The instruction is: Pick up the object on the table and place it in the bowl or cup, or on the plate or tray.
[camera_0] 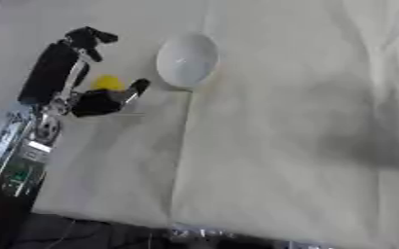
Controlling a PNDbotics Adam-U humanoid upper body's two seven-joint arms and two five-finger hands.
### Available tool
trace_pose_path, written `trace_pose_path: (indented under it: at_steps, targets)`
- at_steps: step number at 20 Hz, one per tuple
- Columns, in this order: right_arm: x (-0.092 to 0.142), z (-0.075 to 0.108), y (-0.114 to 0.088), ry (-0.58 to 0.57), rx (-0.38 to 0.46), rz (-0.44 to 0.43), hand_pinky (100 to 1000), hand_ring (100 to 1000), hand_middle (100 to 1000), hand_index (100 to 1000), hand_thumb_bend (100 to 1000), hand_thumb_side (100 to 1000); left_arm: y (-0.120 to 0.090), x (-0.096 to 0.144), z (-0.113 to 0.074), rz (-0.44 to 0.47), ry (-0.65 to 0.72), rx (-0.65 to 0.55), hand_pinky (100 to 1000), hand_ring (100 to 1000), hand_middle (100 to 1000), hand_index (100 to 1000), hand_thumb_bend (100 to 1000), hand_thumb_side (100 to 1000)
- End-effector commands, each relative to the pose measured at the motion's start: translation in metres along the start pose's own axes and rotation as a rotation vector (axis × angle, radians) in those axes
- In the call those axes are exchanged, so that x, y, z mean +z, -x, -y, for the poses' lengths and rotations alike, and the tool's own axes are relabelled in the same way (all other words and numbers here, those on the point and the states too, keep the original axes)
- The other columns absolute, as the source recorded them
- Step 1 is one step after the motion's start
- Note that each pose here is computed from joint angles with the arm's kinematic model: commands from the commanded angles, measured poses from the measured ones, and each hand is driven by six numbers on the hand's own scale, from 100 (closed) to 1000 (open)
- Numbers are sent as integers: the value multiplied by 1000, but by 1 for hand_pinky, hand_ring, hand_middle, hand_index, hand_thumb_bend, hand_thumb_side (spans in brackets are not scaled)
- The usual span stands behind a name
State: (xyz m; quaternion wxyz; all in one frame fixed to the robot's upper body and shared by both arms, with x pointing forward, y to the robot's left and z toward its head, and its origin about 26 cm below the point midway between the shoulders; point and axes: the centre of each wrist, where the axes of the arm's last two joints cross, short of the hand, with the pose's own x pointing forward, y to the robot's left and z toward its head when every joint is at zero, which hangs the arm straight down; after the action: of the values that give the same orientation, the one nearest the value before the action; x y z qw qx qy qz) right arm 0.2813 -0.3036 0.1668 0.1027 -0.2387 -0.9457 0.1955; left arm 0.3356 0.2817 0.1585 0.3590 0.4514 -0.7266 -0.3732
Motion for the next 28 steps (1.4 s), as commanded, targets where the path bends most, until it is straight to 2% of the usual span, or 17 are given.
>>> trace_pose_path:
  at_steps: [1, 17, 18, 19, 20, 28]
  targets:
    - [-7, 4, -1, -1, 7, 24, 358, 686, 833, 809, 100, 901, -3, 0, -5, 19, 1, -14, 207, 570, 701, 814, 454, 705]
    - [-7, 4, -1, 4, 8, 28, 358, 686, 832, 803, 100, 901, 0, 10, 2, -18, 14, -32, 235, 582, 711, 813, 454, 702]
    - [-7, 4, -1, 3, 8, 27, 358, 686, 832, 803, 100, 901, 2, 10, 0, -23, 10, -47, 235, 582, 711, 813, 454, 702]
    - [-7, 4, -1, 2, 8, 27, 358, 687, 832, 802, 100, 902, 4, 10, -2, -28, 3, -63, 242, 585, 715, 814, 413, 702]
    - [-7, 4, -1, 1, 9, 26, 358, 687, 832, 803, 100, 902, 6, 9, -5, -35, -7, -79, 242, 585, 715, 814, 458, 696]
    - [-6, 5, -1, -1, 10, 22, 358, 687, 832, 799, 100, 901, 22, 0, -24, -118, -87, -143, 223, 573, 705, 809, 473, 672]
